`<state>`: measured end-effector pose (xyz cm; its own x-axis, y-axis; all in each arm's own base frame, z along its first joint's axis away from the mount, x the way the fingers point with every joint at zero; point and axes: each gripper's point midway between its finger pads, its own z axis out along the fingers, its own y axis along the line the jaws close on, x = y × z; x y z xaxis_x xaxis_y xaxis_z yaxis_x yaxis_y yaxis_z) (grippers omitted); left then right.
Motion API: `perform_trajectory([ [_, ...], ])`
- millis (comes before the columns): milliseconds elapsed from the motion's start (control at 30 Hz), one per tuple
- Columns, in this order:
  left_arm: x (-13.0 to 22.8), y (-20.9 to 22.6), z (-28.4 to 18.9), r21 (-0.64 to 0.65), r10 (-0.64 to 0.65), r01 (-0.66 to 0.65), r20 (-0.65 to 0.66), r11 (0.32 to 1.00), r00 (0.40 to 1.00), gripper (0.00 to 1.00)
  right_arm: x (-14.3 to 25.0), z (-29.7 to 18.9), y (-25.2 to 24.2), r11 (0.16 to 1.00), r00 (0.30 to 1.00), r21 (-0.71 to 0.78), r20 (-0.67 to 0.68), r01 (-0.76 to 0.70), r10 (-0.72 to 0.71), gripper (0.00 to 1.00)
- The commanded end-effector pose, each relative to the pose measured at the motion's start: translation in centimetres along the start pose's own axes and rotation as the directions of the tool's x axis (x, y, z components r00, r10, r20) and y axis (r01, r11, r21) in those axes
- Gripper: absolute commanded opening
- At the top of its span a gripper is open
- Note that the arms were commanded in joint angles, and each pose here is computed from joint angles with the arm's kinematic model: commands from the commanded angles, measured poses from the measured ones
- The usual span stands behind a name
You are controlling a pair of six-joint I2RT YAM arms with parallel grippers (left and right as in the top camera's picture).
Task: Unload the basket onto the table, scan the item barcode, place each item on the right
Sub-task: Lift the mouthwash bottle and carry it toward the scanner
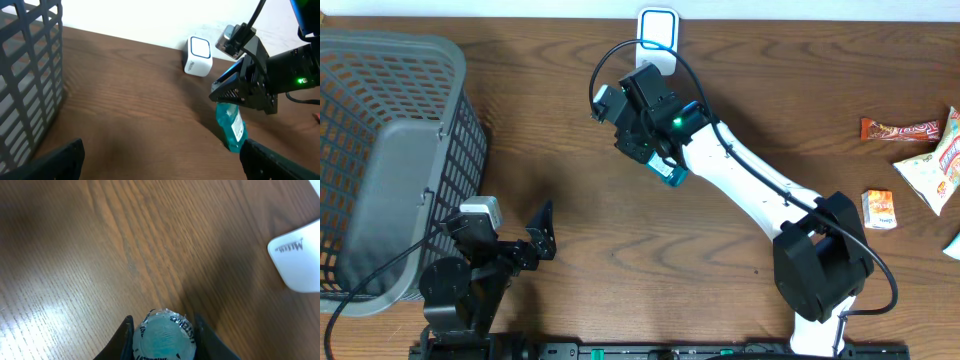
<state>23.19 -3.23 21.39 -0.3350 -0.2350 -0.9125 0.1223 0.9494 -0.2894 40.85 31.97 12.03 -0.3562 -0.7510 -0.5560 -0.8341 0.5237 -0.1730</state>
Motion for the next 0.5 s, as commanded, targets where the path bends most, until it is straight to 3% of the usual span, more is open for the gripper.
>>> perform_trajectory([
  [0,0.0,-0.2,0.0,0.011,-0.001,0.001,-0.001,1.0,1.0,0.99,-0.5,-0.8,-1.7,0.995,0.996,0.04,0.018,-0.09,0.089,0.08],
  [467,0.0,-0.2,0.0,0.011,-0.001,0.001,-0.001,1.0,1.0,0.99,0.1,-2.4,-5.5,0.956,0.959,0.085,0.057,-0.282,0.278,0.17],
])
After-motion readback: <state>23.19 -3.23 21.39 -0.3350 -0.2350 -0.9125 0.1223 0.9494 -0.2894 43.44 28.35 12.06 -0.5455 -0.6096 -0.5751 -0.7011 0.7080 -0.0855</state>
